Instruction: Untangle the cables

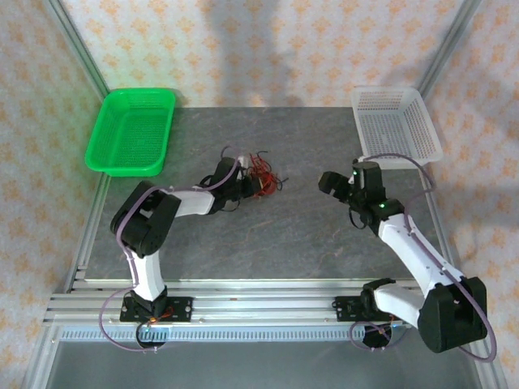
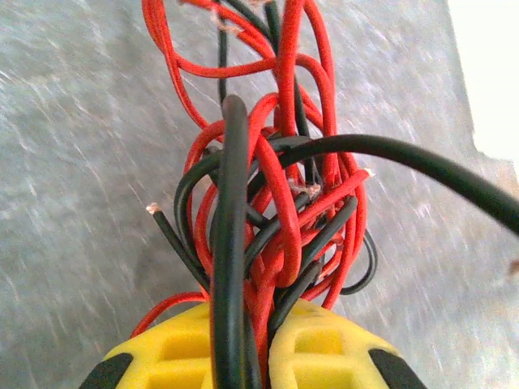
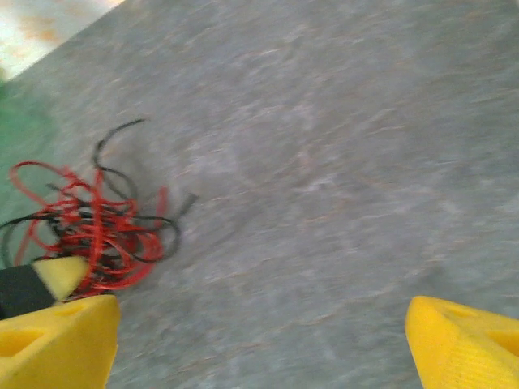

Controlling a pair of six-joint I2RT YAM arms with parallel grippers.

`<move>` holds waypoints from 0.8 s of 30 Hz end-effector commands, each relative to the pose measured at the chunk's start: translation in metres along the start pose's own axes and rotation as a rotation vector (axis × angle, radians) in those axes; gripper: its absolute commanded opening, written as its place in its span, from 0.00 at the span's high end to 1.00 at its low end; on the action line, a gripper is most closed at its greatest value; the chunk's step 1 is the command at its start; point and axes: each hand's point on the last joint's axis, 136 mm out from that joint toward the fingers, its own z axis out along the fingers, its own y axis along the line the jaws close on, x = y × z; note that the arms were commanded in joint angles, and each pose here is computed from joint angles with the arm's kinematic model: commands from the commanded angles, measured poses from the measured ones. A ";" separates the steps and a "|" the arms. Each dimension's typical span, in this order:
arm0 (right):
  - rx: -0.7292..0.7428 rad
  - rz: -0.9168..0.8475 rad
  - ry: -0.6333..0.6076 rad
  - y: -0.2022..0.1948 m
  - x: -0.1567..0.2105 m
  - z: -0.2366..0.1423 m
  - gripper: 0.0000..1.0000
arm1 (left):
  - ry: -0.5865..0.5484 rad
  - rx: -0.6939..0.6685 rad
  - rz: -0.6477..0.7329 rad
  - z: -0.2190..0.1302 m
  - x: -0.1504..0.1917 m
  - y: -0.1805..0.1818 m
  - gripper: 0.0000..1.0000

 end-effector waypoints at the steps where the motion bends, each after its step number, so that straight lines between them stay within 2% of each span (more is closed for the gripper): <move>1: -0.176 0.010 0.035 0.049 0.000 0.002 0.10 | 0.030 0.184 0.185 -0.019 0.013 -0.042 1.00; 5: -0.330 -0.011 0.139 0.088 0.025 0.016 0.10 | 0.096 0.271 0.246 -0.029 0.042 -0.048 1.00; 11: -0.390 -0.140 0.299 0.114 0.075 0.044 0.12 | 0.164 0.356 0.317 -0.035 0.071 -0.057 1.00; 17: -0.315 -0.184 0.342 0.091 0.100 0.067 0.17 | 0.173 0.367 0.332 -0.034 0.076 -0.056 1.00; 24: -0.329 -0.137 0.368 0.091 0.111 0.093 0.28 | 0.188 0.364 0.312 -0.030 0.083 -0.049 1.00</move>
